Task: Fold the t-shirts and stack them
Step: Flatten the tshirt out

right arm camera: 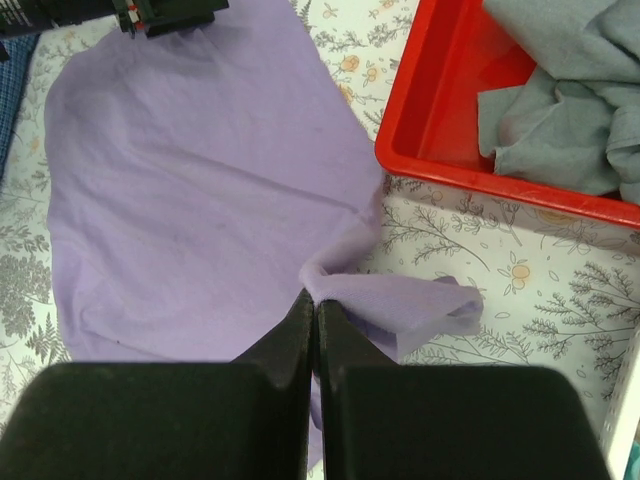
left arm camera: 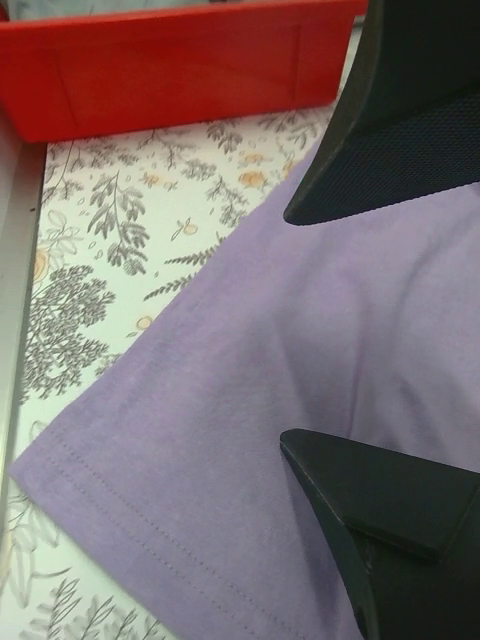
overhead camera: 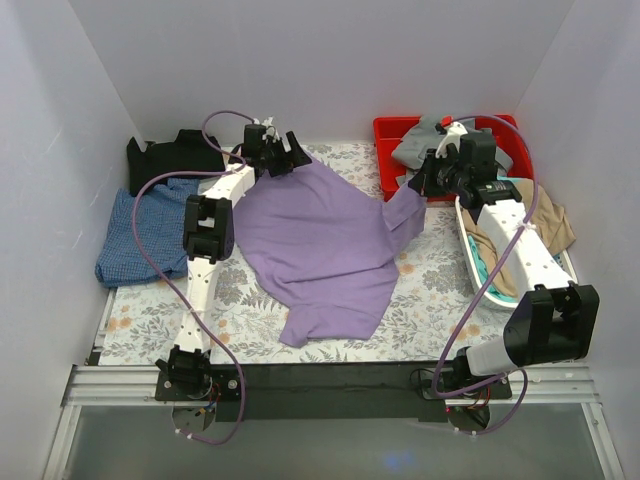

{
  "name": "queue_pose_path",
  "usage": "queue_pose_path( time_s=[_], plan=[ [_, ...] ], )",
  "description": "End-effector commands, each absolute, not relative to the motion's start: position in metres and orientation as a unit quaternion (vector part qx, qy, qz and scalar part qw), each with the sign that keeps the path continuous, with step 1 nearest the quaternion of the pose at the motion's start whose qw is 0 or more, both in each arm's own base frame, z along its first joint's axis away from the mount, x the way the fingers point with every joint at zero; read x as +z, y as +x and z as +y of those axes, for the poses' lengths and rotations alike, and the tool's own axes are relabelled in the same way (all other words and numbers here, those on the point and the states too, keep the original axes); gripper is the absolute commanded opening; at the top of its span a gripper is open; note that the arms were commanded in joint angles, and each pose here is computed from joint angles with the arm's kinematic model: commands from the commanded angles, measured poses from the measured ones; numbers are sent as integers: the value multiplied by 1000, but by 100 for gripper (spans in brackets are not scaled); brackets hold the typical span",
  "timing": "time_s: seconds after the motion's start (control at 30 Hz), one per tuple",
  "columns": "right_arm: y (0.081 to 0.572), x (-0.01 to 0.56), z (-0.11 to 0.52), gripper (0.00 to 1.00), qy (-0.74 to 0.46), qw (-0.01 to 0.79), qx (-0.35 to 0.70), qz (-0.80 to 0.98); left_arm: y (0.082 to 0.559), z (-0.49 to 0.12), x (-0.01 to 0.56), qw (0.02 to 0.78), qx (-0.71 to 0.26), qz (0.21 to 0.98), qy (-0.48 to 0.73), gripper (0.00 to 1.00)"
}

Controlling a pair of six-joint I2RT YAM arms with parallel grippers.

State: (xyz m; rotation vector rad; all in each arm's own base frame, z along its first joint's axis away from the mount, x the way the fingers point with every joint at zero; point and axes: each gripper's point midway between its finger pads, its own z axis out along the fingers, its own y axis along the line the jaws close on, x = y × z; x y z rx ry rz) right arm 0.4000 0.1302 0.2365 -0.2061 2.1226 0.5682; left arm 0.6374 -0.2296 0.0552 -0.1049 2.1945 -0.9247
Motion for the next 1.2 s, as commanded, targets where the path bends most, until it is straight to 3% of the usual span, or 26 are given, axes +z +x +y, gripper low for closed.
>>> queue_pose_path(
  time_s=[0.0,0.17,0.33,0.63,0.9,1.17],
  plan=[
    [403,236,137,1,-92,455,247,850,651,-210,64,422,-277,863,-9,83],
    [400,228,141,1,-92,444,256,854,648,-205,44,416,-229,880,11,84],
    [396,224,142,1,-90,442,258,854,625,-164,5,369,-117,922,-22,85],
    [387,219,137,1,-88,442,250,857,579,-107,9,356,-22,932,-69,87],
    [389,218,140,1,-94,440,252,857,625,-117,92,439,-82,893,-51,88],
    [393,212,143,1,-96,431,256,860,670,-112,117,500,-62,863,-43,88]
  ],
)
